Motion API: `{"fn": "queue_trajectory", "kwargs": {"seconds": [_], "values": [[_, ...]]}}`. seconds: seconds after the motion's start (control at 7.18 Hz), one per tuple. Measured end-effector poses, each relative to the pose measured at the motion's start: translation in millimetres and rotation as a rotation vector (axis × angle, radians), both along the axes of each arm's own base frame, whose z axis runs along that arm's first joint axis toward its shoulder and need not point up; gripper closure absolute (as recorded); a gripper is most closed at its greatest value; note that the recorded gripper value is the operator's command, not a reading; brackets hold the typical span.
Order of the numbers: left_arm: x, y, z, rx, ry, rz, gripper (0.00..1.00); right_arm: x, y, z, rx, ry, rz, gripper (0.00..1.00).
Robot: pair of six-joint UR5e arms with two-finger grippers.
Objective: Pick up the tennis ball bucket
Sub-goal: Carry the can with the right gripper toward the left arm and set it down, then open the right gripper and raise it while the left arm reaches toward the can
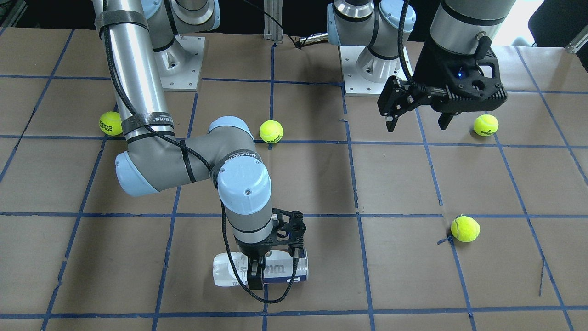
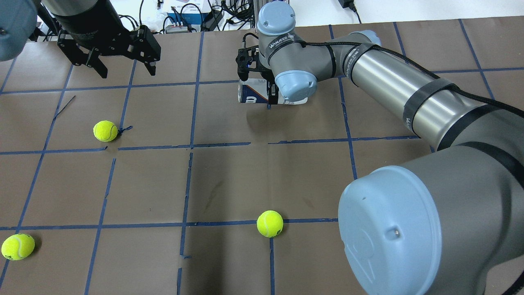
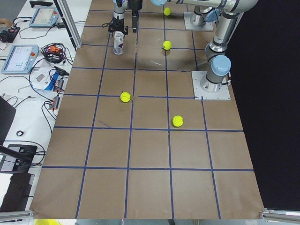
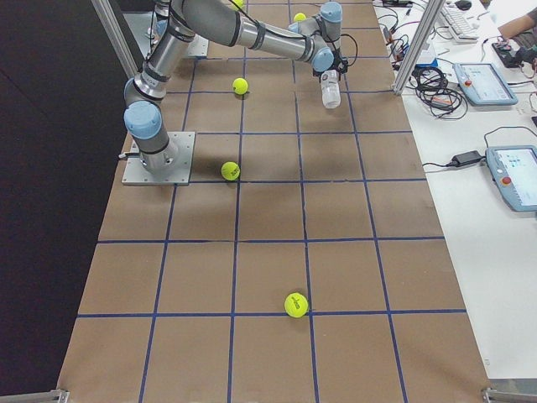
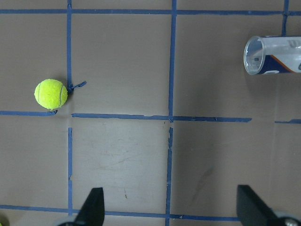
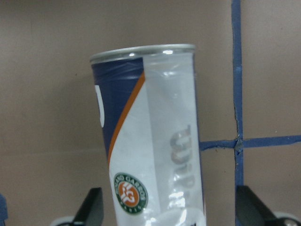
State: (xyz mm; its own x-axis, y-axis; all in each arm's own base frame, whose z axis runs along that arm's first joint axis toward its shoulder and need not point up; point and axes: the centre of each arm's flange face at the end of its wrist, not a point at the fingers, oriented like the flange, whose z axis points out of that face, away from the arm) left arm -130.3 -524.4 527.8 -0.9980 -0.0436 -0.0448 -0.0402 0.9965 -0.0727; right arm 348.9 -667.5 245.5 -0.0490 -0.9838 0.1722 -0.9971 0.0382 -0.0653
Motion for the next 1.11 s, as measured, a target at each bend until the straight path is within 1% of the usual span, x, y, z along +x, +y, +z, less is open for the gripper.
{"fn": "queue_trajectory", "kwargs": {"seconds": [0.14, 0.42, 0.56, 0.7, 0.84, 0.98, 1.11], "values": [[0.0, 0.0, 0.0, 0.0, 0.0, 0.0, 0.0, -0.4, 0.0, 3.1, -0.001, -0.01, -0.044, 0.0], [3.6, -0.7, 1.5, -0.004, 0.006, 0.007, 0.0, -2.8, 2.4, 20.7, -0.01, -0.048, -0.183, 0.0], [9.7, -5.3, -2.3, 0.001, 0.029, 0.01, 0.0, -9.6, 3.6, 34.5, -0.017, -0.074, -0.309, 0.0], [14.8, -15.3, -15.0, 0.014, 0.072, 0.004, 0.0, -22.5, 2.3, 50.1, -0.021, -0.105, -0.483, 0.0], [15.3, -33.6, -43.7, 0.035, 0.127, -0.006, 0.0, -39.5, 1.0, 67.8, -0.016, -0.127, -0.651, 0.0], [11.6, -60.9, -93.0, 0.062, 0.198, -0.011, 0.0, -61.8, 0.8, 89.2, -0.009, -0.13, -0.793, 0.0], [7.4, -86.0, -145.7, 0.092, 0.259, -0.012, 0.0, -87.7, 4.8, 115.3, 0.001, -0.128, -0.917, 0.0]]}}
